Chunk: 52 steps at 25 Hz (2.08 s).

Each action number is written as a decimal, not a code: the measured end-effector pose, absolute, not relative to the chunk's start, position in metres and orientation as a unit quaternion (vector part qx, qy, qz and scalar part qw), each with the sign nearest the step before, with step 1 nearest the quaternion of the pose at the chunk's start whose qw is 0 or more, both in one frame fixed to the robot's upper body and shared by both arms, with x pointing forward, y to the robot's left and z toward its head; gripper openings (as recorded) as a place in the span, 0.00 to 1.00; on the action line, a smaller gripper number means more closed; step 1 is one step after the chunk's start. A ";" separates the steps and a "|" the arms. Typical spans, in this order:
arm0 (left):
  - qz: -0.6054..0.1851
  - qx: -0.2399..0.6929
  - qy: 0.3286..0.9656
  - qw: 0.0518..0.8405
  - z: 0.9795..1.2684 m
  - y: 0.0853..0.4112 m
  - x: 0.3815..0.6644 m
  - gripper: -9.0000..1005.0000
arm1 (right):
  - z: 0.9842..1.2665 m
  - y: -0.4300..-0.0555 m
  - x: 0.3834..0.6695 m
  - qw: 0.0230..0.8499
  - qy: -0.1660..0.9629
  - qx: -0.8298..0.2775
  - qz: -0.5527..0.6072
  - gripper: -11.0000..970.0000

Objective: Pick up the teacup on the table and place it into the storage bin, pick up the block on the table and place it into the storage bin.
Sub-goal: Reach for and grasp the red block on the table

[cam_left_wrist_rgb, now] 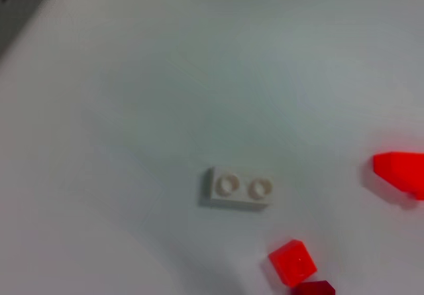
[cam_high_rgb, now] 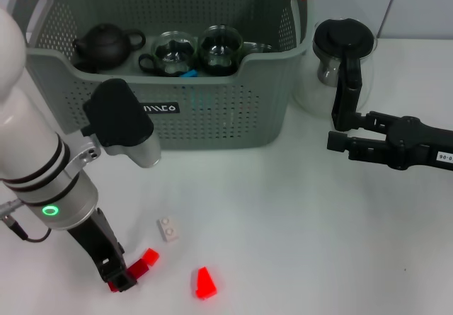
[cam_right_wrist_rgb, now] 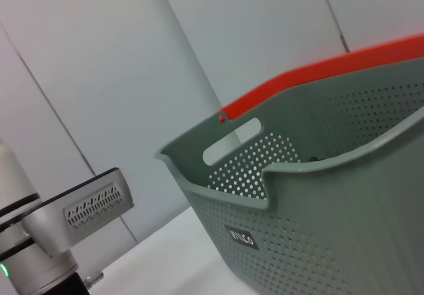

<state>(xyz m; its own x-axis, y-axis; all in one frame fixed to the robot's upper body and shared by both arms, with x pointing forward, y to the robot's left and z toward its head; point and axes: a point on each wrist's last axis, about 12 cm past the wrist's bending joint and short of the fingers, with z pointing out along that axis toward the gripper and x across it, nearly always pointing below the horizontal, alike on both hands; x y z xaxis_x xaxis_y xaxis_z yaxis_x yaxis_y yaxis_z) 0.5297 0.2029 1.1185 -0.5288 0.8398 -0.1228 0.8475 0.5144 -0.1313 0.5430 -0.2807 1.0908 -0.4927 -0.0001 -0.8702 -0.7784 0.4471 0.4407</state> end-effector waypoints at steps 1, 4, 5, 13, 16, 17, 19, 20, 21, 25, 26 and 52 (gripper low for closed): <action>-0.087 0.487 0.869 0.019 1.118 0.202 0.529 0.57 | 1.091 -0.281 0.543 0.428 0.735 -0.265 0.454 0.91; -0.087 0.490 0.867 0.014 1.118 0.201 0.528 0.57 | 1.090 -0.281 0.543 0.427 0.736 -0.264 0.455 0.91; -0.087 0.489 0.868 0.011 1.119 0.202 0.527 0.57 | 1.090 -0.281 0.542 0.426 0.736 -0.263 0.456 0.91; -0.083 0.482 0.872 0.002 1.118 0.204 0.526 0.57 | 1.089 -0.281 0.542 0.425 0.737 -0.263 0.456 0.91; -0.076 0.480 0.874 -0.001 1.118 0.206 0.526 0.57 | 1.089 -0.281 0.542 0.425 0.737 -0.263 0.456 0.91; -0.076 0.480 0.874 -0.001 1.118 0.206 0.526 0.57 | 1.089 -0.282 0.542 0.425 0.737 -0.263 0.456 0.91; -0.076 0.479 0.874 -0.001 1.118 0.206 0.526 0.57 | 1.089 -0.281 0.542 0.425 0.737 -0.263 0.455 0.91; -0.076 0.479 0.875 0.000 1.118 0.206 0.526 0.57 | 1.089 -0.282 0.542 0.425 0.737 -0.263 0.455 0.91; -0.075 0.479 0.875 0.001 1.118 0.206 0.527 0.57 | 1.089 -0.282 0.542 0.425 0.737 -0.263 0.456 0.91; -0.067 0.478 0.876 0.004 1.118 0.206 0.528 0.57 | 1.088 -0.282 0.541 0.424 0.738 -0.262 0.456 0.91; -0.065 0.478 0.876 0.005 1.118 0.206 0.529 0.57 | 1.088 -0.282 0.541 0.424 0.738 -0.261 0.456 0.91; -0.055 0.489 0.870 0.010 1.122 0.199 0.528 0.57 | 1.086 -0.282 0.540 0.422 0.739 -0.260 0.457 0.91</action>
<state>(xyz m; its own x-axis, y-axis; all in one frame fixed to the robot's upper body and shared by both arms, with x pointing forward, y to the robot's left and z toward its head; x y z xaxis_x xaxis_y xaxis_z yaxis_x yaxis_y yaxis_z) 0.5278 0.1994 1.1217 -0.5206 0.8508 -0.0712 0.8530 0.5146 -0.0869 0.5402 -0.2817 1.0865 -0.5093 0.0023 -0.8606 -0.7692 0.4474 0.4564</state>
